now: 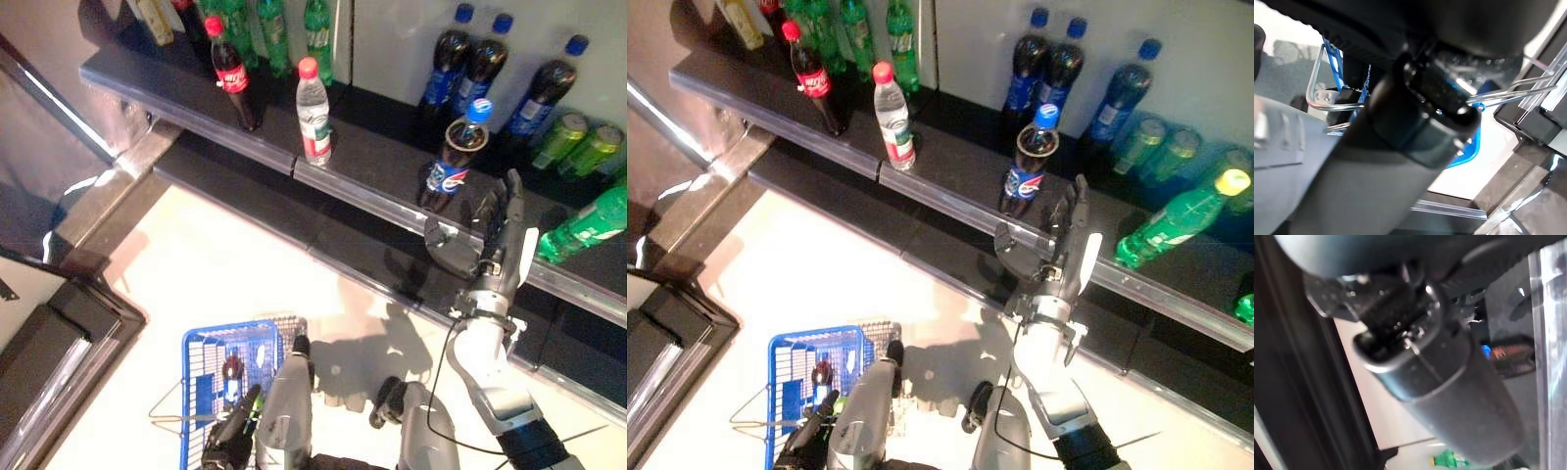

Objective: Pick up the drink and place into the basket.

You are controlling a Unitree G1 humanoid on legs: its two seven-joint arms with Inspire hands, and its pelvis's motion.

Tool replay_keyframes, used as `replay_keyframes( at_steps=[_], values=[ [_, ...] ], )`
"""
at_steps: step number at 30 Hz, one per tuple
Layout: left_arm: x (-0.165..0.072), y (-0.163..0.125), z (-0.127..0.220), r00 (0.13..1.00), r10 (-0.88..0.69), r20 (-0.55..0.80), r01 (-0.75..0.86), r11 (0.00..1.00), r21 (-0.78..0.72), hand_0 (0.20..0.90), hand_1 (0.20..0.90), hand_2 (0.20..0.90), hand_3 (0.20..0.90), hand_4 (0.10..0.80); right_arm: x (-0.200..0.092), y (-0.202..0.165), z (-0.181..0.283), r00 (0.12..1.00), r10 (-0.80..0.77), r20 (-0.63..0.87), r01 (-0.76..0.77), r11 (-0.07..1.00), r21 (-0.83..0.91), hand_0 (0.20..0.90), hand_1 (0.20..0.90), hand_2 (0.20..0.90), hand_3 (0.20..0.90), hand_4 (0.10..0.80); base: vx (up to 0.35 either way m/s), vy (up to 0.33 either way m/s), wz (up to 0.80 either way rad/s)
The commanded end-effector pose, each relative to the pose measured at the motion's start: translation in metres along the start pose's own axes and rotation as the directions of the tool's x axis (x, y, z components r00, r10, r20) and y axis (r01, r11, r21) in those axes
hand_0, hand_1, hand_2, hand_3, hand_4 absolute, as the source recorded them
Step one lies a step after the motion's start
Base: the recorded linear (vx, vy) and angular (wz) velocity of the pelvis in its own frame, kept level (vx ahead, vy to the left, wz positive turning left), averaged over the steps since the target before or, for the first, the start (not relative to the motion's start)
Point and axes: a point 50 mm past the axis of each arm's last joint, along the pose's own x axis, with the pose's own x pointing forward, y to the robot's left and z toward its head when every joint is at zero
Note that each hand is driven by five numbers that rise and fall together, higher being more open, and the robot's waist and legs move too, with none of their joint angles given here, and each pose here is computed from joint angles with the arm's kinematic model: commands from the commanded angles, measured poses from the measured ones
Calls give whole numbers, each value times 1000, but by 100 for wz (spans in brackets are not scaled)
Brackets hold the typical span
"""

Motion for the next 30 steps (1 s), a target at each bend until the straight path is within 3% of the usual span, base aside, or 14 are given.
replay_keyframes(
  at_steps=[1, 15, 30],
  values=[
    [4, -51, 37, 914, -395, 94, 379, 913, 149, 300, 300, 300, 200, 100, 26, 14, 52, 958, -66, 278, 40, 994, 99, 900, 900, 900, 900, 800, -75, -37, -3],
    [21, -96, 64, 848, -502, 171, 470, 861, 195, 300, 300, 300, 200, 100, 70, 11, 83, 904, -292, 313, 221, 945, 242, 900, 900, 900, 900, 800, -78, -46, 1],
    [29, -123, 65, 820, -545, 173, 504, 832, 231, 300, 300, 300, 200, 100, 101, 14, 121, 888, -346, 302, 207, 889, 409, 900, 900, 900, 900, 800, -8, -14, 1]
  ],
)
